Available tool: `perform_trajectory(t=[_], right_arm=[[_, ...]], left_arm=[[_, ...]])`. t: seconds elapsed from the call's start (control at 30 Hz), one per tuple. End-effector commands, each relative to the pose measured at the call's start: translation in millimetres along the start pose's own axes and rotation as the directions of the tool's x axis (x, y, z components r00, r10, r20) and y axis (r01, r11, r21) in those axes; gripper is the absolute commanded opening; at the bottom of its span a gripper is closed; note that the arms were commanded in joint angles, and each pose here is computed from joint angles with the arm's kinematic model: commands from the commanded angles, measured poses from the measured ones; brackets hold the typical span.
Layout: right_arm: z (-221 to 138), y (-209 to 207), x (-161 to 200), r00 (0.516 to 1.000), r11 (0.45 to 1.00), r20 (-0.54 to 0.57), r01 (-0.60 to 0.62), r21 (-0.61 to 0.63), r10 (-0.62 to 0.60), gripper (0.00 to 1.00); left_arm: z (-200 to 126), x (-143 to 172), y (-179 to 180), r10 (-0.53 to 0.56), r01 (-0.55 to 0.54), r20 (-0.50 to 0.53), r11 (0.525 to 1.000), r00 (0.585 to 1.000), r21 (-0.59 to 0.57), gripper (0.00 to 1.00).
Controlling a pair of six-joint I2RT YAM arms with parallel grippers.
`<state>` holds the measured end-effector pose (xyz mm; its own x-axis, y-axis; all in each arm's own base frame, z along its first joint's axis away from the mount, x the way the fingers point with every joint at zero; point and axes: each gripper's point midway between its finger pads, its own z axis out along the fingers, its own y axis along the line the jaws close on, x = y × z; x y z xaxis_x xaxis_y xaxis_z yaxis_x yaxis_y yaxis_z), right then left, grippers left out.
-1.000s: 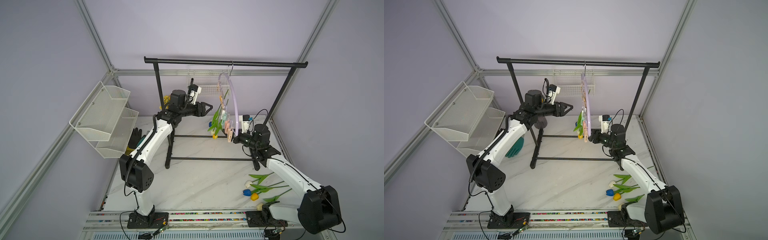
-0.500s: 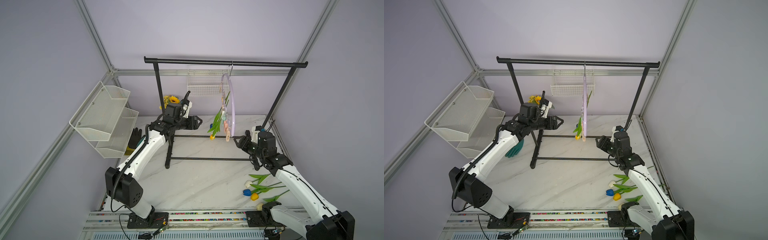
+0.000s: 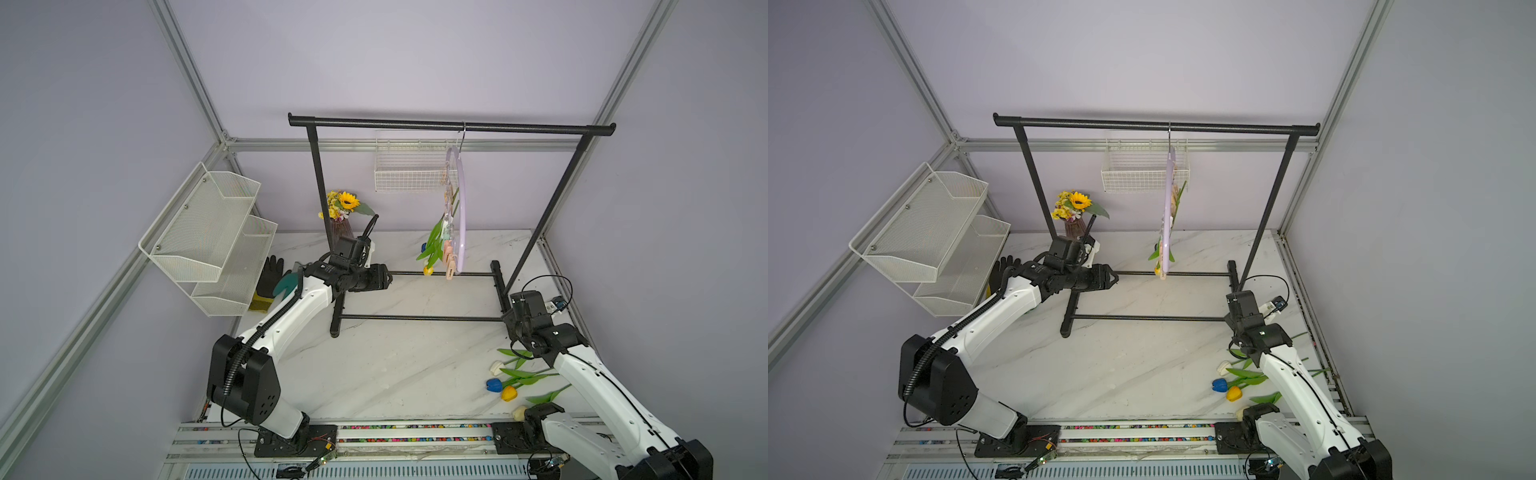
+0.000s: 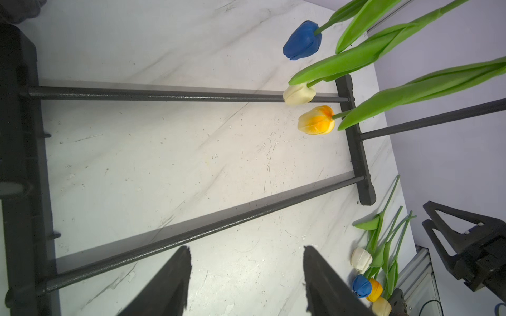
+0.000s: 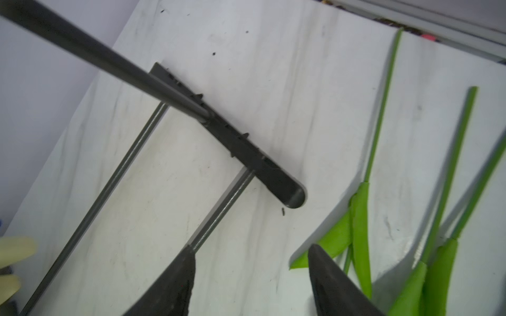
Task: Dry the flowers on a clothes hanger
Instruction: Pick up the flower at the center of the board.
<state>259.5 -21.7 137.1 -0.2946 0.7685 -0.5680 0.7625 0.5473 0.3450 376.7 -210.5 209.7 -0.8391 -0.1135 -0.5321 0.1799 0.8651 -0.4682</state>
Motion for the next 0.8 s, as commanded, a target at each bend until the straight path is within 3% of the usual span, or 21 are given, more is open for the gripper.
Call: perform_trajectory(t=[0.0, 0.27, 0.4, 0.77], right_arm=[[8, -42, -10, 0.995, 0.982, 0.096, -0.050, 0.183, 0.033, 0.70], [29, -91, -10, 0.987, 0.916, 0.112, -0.152, 0.371, 0.118, 0.72], [37, -95, -19, 0.987, 0.908, 0.119, -0.150, 0.391, 0.112, 0.66], [94, -98, 3, 0.977, 0.909, -0.126, -0.109, 0.402, 0.173, 0.63]], left_arm=[[-4, -7, -8, -0.018, 0.017, 0.030, 0.999, 0.999, 0.027, 0.66], [7, 0, -4, -0.023, 0.023, 0.000, 0.999, 1.000, 0.029, 0.66], [12, 3, -4, -0.023, 0.024, -0.018, 0.999, 1.000, 0.037, 0.66], [16, 2, -11, -0.024, 0.026, -0.027, 0.997, 0.999, 0.072, 0.63]])
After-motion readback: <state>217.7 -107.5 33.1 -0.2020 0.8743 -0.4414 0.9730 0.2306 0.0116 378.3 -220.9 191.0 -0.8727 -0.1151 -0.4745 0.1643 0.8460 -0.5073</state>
